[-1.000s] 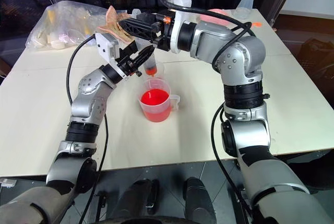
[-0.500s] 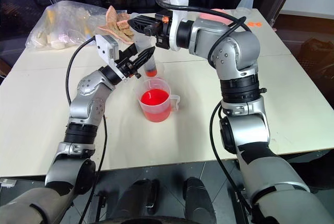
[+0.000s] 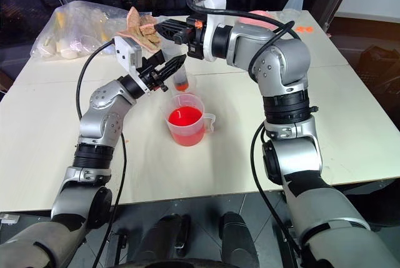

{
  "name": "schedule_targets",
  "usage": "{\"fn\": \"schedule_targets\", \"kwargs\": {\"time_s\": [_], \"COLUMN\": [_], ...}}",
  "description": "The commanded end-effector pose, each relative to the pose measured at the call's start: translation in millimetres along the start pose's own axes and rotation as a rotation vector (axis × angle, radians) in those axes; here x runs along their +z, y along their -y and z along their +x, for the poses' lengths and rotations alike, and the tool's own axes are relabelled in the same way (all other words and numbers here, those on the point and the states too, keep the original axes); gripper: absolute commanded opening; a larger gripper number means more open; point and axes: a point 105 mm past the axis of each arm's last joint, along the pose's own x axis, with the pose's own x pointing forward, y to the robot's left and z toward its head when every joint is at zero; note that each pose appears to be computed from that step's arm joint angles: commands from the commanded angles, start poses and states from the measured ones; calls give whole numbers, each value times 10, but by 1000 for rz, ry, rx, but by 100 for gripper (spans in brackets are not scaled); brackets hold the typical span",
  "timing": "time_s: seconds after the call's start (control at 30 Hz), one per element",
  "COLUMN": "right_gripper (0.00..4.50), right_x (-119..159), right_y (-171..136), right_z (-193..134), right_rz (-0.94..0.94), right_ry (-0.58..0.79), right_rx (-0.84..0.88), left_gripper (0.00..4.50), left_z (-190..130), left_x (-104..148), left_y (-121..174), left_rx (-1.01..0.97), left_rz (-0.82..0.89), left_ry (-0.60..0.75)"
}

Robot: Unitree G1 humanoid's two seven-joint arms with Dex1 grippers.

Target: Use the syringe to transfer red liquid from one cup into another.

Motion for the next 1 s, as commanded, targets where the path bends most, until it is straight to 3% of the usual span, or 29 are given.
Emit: {"fn": "schedule_targets", "kwargs": {"time_s": [0.03, 0.67, 0.93, 1.0], "right_gripper": [4, 4, 4, 62], "right_x": [-210, -443, -394, -357], "right_y": [-49, 76, 73, 66], "right_z": [64, 65, 60, 55], "right_rz": [37, 98, 109, 110], "right_ry": [-70, -99, -83, -73], "right_rx": [36, 2, 8, 13], "left_gripper": [152, 152, 152, 152], "left_z": [82, 125, 122, 118], "left_x": [594, 829, 793, 765], "left_y": [-15, -75, -72, -69], "left_rx": [-10, -8, -9, -8], "left_rz": [88, 106, 104, 101], "left_ry": [168, 206, 197, 191]}}
